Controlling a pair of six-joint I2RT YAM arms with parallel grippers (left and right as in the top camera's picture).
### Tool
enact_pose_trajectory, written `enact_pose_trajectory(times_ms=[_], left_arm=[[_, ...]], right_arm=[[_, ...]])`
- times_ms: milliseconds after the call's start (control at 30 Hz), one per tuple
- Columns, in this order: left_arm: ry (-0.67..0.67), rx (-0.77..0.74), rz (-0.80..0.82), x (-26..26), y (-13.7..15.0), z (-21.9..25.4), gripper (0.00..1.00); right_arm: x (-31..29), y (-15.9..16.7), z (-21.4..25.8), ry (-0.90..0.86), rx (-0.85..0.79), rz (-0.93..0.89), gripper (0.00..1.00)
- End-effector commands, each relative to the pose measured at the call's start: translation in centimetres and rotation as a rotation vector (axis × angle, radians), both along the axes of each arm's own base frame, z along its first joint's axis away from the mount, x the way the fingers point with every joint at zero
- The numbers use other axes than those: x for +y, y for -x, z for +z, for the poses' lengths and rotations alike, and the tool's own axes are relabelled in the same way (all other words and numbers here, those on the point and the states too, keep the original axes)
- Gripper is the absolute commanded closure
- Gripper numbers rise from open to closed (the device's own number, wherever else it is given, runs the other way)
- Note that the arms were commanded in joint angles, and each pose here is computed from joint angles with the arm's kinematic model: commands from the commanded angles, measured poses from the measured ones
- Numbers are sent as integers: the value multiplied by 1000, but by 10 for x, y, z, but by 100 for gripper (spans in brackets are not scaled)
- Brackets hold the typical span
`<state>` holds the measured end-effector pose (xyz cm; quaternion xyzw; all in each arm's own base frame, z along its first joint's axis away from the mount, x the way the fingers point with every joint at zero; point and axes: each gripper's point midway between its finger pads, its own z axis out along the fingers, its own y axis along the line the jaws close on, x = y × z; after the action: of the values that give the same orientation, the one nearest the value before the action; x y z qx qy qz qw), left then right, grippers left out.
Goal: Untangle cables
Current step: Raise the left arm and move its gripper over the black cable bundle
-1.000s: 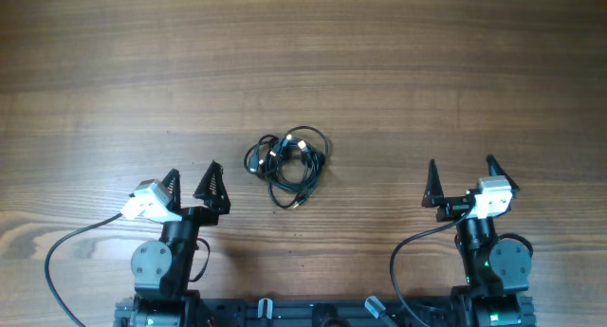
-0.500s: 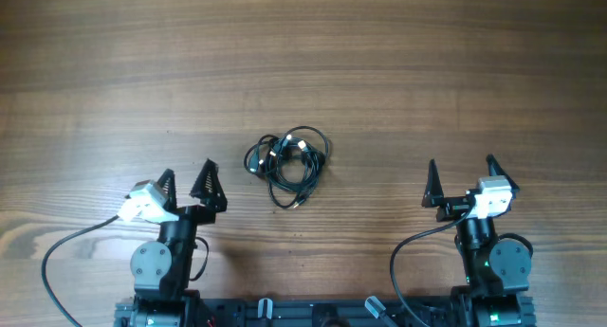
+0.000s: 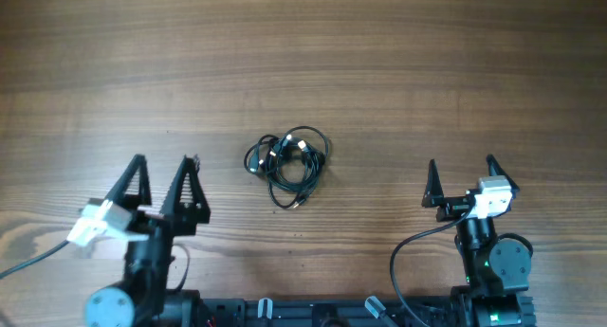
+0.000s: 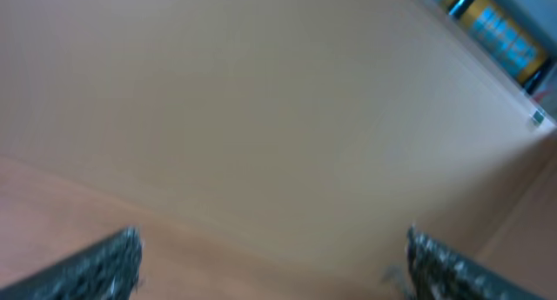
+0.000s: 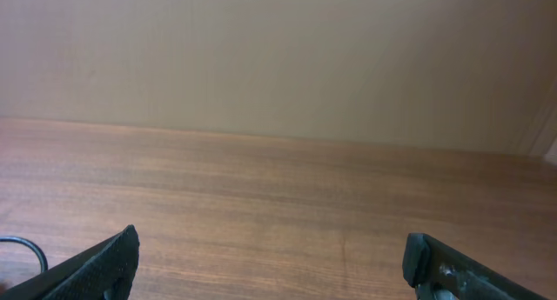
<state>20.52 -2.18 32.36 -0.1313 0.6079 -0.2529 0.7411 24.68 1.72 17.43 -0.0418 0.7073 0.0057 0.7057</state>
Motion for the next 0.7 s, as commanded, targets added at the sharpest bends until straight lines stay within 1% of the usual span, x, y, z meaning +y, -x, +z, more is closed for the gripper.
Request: enact_pose_trajectory(times_ms=[0, 67, 133, 233, 300, 367, 400, 500, 533, 567, 600, 633, 667], left_arm=[[-90, 63, 35, 4, 14, 52, 0], [-144, 182, 35, 4, 11, 72, 0], [-189, 321, 27, 3, 0, 81, 0], [-235, 555, 5, 2, -20, 75, 0], [-245, 739, -16, 1, -34, 57, 0], [-243, 935, -63, -5, -49, 27, 0], [-231, 1048, -114, -12, -57, 5, 0], [-204, 1292, -199, -23, -71, -48, 0], [-197, 1360, -216, -25, -73, -62, 7], [-190, 1425, -229, -27, -76, -76, 37], [-179, 1495, -248, -29, -80, -92, 96], [-164, 1563, -269, -32, -83, -108, 96], [-160, 1593, -275, -33, -86, -116, 96]], right_arm=[[3, 0, -1, 9, 2, 13, 0], [3, 0, -1, 9, 2, 13, 0], [3, 0, -1, 9, 2, 13, 0], [3, 0, -1, 9, 2, 13, 0], [3, 0, -1, 9, 2, 13, 0], [3, 0, -1, 9, 2, 13, 0], [3, 0, -1, 9, 2, 13, 0], [3, 0, -1, 9, 2, 13, 0], [3, 0, -1, 9, 2, 13, 0], [3, 0, -1, 9, 2, 13, 0], [3, 0, -1, 9, 2, 13, 0], [3, 0, -1, 9, 2, 13, 0], [3, 0, -1, 9, 2, 13, 0]])
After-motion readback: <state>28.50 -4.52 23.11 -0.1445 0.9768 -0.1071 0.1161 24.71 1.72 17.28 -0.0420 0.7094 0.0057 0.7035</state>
